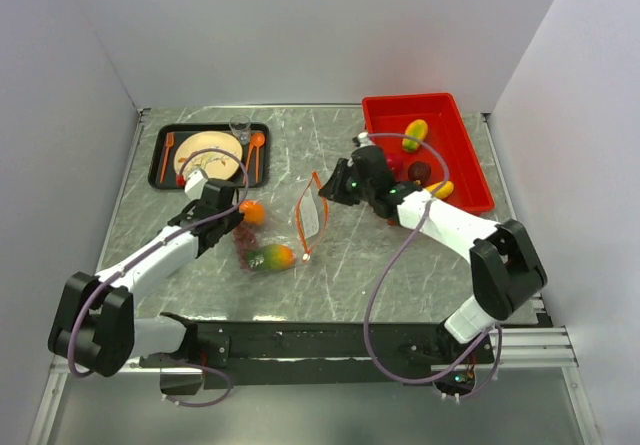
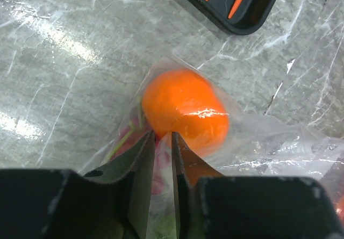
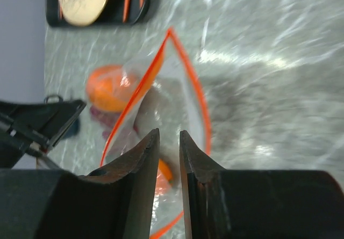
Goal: Open the zip-top bag and remove the fake food
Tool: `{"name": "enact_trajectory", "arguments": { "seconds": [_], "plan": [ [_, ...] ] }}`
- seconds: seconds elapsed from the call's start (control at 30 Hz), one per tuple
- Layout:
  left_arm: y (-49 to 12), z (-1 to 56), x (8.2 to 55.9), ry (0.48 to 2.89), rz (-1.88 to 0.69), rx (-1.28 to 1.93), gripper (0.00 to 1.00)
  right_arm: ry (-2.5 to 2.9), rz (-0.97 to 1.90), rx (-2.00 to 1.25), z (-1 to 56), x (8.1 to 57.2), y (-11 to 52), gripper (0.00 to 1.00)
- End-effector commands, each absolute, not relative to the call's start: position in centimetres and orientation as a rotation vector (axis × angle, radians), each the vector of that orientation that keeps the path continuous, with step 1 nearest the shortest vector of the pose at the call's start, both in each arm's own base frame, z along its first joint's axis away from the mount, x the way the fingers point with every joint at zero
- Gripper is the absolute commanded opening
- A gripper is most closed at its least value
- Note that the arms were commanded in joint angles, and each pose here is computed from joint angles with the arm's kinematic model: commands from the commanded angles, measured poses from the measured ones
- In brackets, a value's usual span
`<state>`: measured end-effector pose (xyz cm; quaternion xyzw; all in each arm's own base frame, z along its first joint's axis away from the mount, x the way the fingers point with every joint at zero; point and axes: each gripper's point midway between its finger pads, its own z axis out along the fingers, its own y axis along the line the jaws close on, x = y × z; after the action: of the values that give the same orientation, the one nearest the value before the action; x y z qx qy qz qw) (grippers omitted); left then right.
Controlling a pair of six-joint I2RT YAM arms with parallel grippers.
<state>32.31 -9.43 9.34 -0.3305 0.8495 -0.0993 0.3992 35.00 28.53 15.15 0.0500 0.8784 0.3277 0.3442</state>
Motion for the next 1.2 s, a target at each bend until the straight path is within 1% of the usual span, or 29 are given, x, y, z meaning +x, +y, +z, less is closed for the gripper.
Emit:
{"name": "enact_trajectory", "arguments": {
  "seconds": [0.0, 0.13, 0.2, 0.27, 0.3, 0.37, 0.4, 0.47, 0.53, 0.67, 0.73, 0.77, 0.8, 0.9, 1.17],
  "plan": [
    [-9.6, 10.7, 34.0, 2.075, -0.283, -0.856, 0.24, 2.277, 0.910, 0.057, 15.0, 35.0, 32.0, 0.29],
    [-10.1, 9.8, 34.1, 2.117, -0.291, -0.839, 0.20, 2.356, 0.909, 0.001, 12.2, 34.6, 33.7, 0.28],
    [-10.9, 10.3, 33.5, 2.145, -0.333, -0.799, 0.20, 2.386, 0.910, -0.028, 11.0, 34.1, 34.2, 0.28],
    [-11.4, 11.6, 32.5, 2.149, -0.390, -0.773, 0.23, 2.413, 0.922, -0.064, 10.1, 33.5, 34.5, 0.28],
    [-11.6, 11.3, 31.2, 2.189, -0.400, -0.765, 0.27, 2.429, 0.916, -0.076, 9.5, 33.2, 34.5, 0.28],
    [-11.8, 12.7, 29.8, 2.171, -0.437, -0.750, 0.32, 2.459, 0.907, -0.117, 8.5, 32.3, 34.5, 0.29],
    [-11.6, 11.8, 28.4, 2.211, -0.431, -0.747, 0.33, 2.469, 0.906, -0.133, 8.0, 32.0, 34.5, 0.29],
    [-12.1, 12.3, 26.9, 2.218, -0.477, -0.725, 0.33, 2.494, 0.909, -0.162, 7.0, 30.9, 34.5, 0.29],
    [-12.3, 11.1, 25.0, 2.272, -0.479, -0.726, 0.30, 2.520, 0.925, -0.185, 5.9, 29.8, 34.3, 0.29],
    [-14.6, 9.9, 21.9, 2.358, -0.502, -0.668, 0.26, 2.525, 0.983, -0.280, 5.1, 27.9, 35.1, 0.31],
    [-14.8, 9.0, 21.2, 2.378, -0.482, -0.683, 0.23, 2.535, 0.992, -0.307, 4.7, 27.4, 35.2, 0.33],
    [-14.8, 8.7, 21.1, 2.381, -0.472, -0.682, 0.20, 2.537, 0.990, -0.316, 4.5, 27.3, 35.3, 0.34],
    [-14.8, 7.9, 20.8, 2.395, -0.463, -0.689, 0.16, 2.541, 1.005, -0.331, 4.5, 26.9, 35.5, 0.34],
    [-15.0, 6.9, 20.8, 2.416, -0.456, -0.690, 0.11, 2.512, 1.043, -0.371, 4.8, 26.4, 36.0, 0.38],
    [-14.5, 5.5, 21.7, 2.419, -0.358, -0.688, 0.07, 2.410, 1.178, -0.449, 6.6, 24.9, 37.0, 0.53]
  ]
}}
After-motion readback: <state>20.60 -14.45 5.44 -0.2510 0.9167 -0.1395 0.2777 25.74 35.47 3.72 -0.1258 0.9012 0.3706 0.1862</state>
